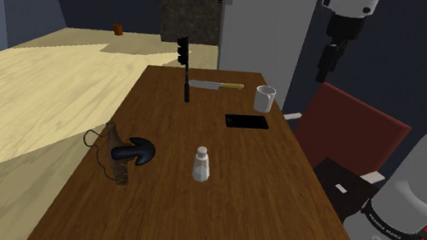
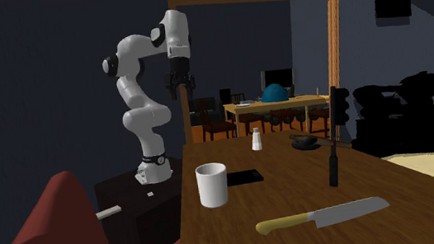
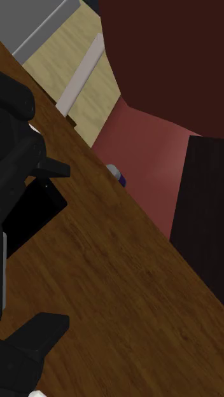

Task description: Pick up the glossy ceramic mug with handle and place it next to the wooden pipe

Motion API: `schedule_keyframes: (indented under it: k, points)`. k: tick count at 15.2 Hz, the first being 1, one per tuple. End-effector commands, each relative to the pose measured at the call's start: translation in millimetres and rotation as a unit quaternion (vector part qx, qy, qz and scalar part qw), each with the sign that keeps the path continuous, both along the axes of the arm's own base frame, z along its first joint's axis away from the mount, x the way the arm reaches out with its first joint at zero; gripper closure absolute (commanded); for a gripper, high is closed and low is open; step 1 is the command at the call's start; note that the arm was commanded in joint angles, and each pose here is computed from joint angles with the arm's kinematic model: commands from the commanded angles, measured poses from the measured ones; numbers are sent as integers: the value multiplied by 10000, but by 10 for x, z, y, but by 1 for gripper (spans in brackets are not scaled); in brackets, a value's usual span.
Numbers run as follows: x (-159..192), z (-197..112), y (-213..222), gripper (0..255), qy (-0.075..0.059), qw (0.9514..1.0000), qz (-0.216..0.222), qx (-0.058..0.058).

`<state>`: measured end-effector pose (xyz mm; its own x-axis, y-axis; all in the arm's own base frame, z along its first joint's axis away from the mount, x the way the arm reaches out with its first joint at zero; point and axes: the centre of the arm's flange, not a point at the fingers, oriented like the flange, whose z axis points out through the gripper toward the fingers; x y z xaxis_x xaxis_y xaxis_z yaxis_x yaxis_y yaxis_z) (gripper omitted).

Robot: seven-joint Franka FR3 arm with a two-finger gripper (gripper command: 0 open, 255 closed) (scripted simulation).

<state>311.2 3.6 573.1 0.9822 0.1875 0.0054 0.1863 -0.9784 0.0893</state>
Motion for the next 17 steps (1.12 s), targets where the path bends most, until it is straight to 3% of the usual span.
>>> schedule_keyframes:
  k: [1,17]
  points:
    - [0,0,0,0,0,10000,0,0]
    - [1623,-994,-1118,0,188,9992,-3,363]
